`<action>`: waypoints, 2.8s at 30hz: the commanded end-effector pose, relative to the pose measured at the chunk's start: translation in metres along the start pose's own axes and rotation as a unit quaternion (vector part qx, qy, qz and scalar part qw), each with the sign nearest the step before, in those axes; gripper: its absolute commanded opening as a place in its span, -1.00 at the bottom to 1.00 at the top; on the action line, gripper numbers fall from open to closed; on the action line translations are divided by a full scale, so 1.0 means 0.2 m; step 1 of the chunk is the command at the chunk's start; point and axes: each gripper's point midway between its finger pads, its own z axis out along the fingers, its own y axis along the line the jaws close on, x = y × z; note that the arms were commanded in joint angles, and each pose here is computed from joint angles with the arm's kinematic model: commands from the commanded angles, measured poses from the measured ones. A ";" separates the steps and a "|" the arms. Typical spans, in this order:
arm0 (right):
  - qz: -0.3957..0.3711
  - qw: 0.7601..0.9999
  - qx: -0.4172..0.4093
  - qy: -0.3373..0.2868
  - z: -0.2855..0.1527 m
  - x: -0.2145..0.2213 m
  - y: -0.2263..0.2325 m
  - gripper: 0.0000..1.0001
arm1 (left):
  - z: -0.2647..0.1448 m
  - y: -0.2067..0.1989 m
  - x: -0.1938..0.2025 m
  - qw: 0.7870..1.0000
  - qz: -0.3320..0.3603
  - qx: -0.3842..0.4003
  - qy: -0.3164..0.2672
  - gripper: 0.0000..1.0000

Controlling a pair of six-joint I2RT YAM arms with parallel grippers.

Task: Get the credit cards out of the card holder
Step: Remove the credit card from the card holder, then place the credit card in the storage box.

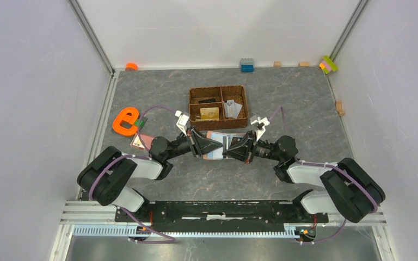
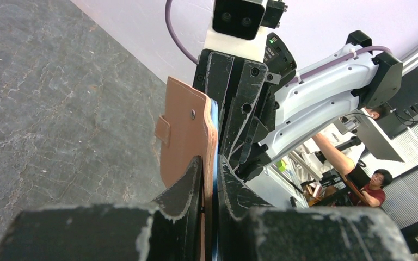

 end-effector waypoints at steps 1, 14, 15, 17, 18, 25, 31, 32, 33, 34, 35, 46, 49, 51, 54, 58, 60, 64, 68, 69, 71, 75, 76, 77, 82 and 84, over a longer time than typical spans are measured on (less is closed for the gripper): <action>-0.030 0.999 -0.007 -0.021 -0.01 -0.07 0.03 -0.88 | 0.00 -0.12 -0.10 0.998 0.033 0.040 -0.031 -0.71; -0.031 0.999 -0.007 -0.030 -0.06 -0.09 0.03 -0.97 | -0.07 -0.13 -0.13 0.998 0.040 0.033 -0.042 -0.52; -0.031 0.999 -0.006 -0.030 -0.06 -0.09 0.03 -0.97 | -0.07 -0.13 -0.14 0.998 0.040 0.034 -0.042 -0.53; -0.031 0.999 -0.004 -0.032 -0.06 -0.09 0.03 -0.98 | -0.08 -0.13 -0.14 0.998 0.040 0.033 -0.043 -0.63; -0.031 0.999 -0.002 -0.034 -0.07 -0.10 0.02 -0.97 | -0.08 -0.13 -0.14 0.998 0.040 0.031 -0.044 -0.71; -0.031 0.997 0.053 -0.049 -0.13 -0.13 -0.10 -0.99 | -0.15 0.01 -0.21 0.996 0.034 -0.040 -0.077 -0.85; -0.053 0.985 0.159 -0.027 -0.13 -0.17 -0.35 -0.99 | -0.21 0.14 -0.23 0.985 0.057 -0.138 -0.087 -0.85; -0.056 0.982 0.180 -0.025 -0.13 -0.19 -0.39 -0.99 | -0.23 0.17 -0.24 0.981 0.059 -0.162 -0.088 -0.84; -0.061 0.979 0.194 -0.026 -0.13 -0.22 -0.42 -0.98 | -0.25 0.18 -0.25 0.977 0.068 -0.179 -0.092 -0.83; -0.065 0.975 0.213 -0.026 -0.13 -0.24 -0.46 -0.98 | -0.28 0.21 -0.25 0.972 0.070 -0.203 -0.093 -0.82; -0.072 0.971 0.228 -0.028 -0.12 -0.28 -0.49 -0.98 | -0.30 0.23 -0.26 0.967 0.076 -0.224 -0.097 -0.81; -0.070 0.940 0.332 0.016 0.01 -0.46 -0.91 -0.99 | -0.48 0.25 -0.33 0.934 0.124 -0.308 -0.130 -0.79; -0.074 0.927 0.366 0.033 0.01 -0.46 -1.04 -0.98 | -0.51 0.24 -0.33 0.931 0.132 -0.315 -0.132 -0.79; -0.076 0.920 0.382 0.037 0.01 -0.46 -1.11 -0.98 | -0.51 0.23 -0.33 0.930 0.137 -0.316 -0.132 -0.80; -0.079 0.910 0.404 0.040 0.00 -0.45 -1.19 -0.97 | -0.52 0.22 -0.33 0.928 0.141 -0.317 -0.133 -0.81; -0.081 0.898 0.430 0.041 -0.04 -0.44 -1.25 -0.97 | -0.53 0.22 -0.33 0.928 0.143 -0.317 -0.133 -0.82; -0.082 0.896 0.434 0.042 -0.04 -0.43 -1.27 -0.96 | -0.53 0.22 -0.33 0.928 0.143 -0.317 -0.134 -0.83; -0.081 0.890 0.447 0.045 -0.06 -0.43 -1.29 -0.95 | -0.53 0.22 -0.33 0.929 0.143 -0.316 -0.132 -0.83; -0.079 0.884 0.459 0.045 -0.09 -0.45 -1.33 -0.95 | -0.53 0.22 -0.33 0.929 0.142 -0.317 -0.131 -0.83; -0.078 0.885 0.458 0.044 -0.09 -0.46 -1.33 -0.95 | -0.53 0.22 -0.33 0.929 0.143 -0.316 -0.132 -0.83; -0.075 0.888 0.452 0.043 -0.10 -0.46 -1.32 -0.95 | -0.52 0.22 -0.33 0.929 0.142 -0.316 -0.131 -0.83; -0.076 0.890 0.447 0.034 -0.11 -0.48 -1.31 -0.95 | -0.52 0.22 -0.33 0.929 0.142 -0.315 -0.131 -0.84; -0.076 0.892 0.445 0.033 -0.11 -0.48 -1.29 -0.95 | -0.52 0.22 -0.33 0.929 0.142 -0.315 -0.130 -0.84; -0.079 0.893 0.441 0.030 -0.11 -0.49 -1.28 -0.95 | -0.52 0.22 -0.33 0.929 0.141 -0.315 -0.130 -0.85; -0.087 0.895 0.437 0.023 -0.11 -0.53 -1.25 -0.95 | -0.52 0.22 -0.33 0.930 0.141 -0.313 -0.128 -0.86; -0.089 0.895 0.436 0.021 -0.11 -0.54 -1.24 -0.95 | -0.52 0.22 -0.33 0.931 0.141 -0.313 -0.128 -0.86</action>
